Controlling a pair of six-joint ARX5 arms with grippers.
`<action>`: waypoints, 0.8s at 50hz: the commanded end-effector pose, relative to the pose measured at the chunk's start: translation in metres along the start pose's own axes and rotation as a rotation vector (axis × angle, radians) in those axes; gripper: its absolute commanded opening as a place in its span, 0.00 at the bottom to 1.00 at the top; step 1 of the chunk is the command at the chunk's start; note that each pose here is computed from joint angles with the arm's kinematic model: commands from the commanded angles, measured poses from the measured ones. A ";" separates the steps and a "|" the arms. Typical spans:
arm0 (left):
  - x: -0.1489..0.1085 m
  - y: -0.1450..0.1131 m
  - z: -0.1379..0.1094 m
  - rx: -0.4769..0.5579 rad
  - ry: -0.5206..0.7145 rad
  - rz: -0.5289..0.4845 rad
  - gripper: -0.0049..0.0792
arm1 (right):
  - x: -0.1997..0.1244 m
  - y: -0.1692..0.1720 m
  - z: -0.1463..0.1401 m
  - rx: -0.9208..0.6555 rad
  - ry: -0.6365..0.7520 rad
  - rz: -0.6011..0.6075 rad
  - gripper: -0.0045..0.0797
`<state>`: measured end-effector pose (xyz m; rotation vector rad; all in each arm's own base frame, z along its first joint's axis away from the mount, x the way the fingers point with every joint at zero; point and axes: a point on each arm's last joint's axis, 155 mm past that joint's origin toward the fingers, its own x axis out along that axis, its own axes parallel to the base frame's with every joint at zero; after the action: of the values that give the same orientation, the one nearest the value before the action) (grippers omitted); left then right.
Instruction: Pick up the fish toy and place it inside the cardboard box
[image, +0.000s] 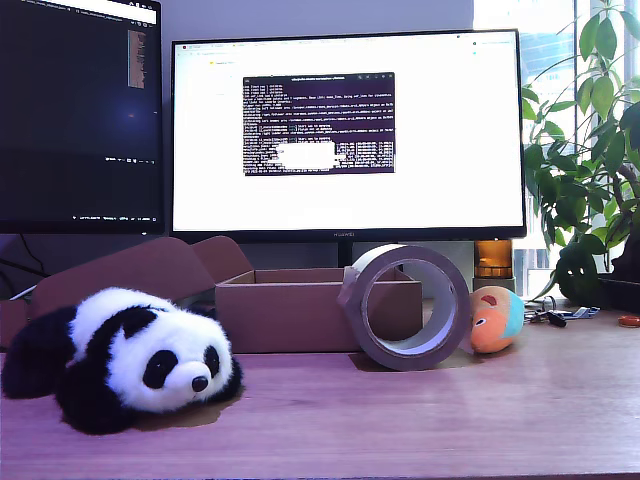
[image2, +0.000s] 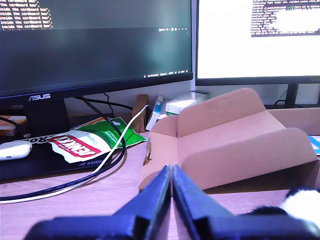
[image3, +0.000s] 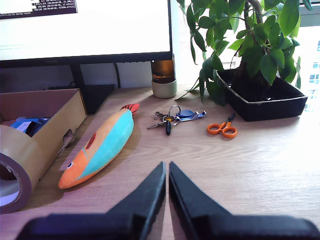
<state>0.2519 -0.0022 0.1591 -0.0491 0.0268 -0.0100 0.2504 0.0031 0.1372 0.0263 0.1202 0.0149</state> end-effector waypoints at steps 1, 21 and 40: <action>-0.003 -0.005 -0.043 -0.038 0.164 -0.030 0.04 | 0.000 0.000 -0.010 0.005 0.031 0.000 0.04; -0.004 -0.022 -0.043 -0.053 0.164 -0.119 0.04 | 0.000 0.000 -0.006 0.005 0.015 0.001 0.04; -0.022 -0.085 -0.042 -0.064 0.179 -0.459 0.04 | 0.000 0.007 0.013 0.135 -0.056 0.041 0.04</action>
<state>0.2298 -0.0834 0.1280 -0.1158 0.1824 -0.4461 0.2515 0.0089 0.1504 0.1425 0.0710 0.0436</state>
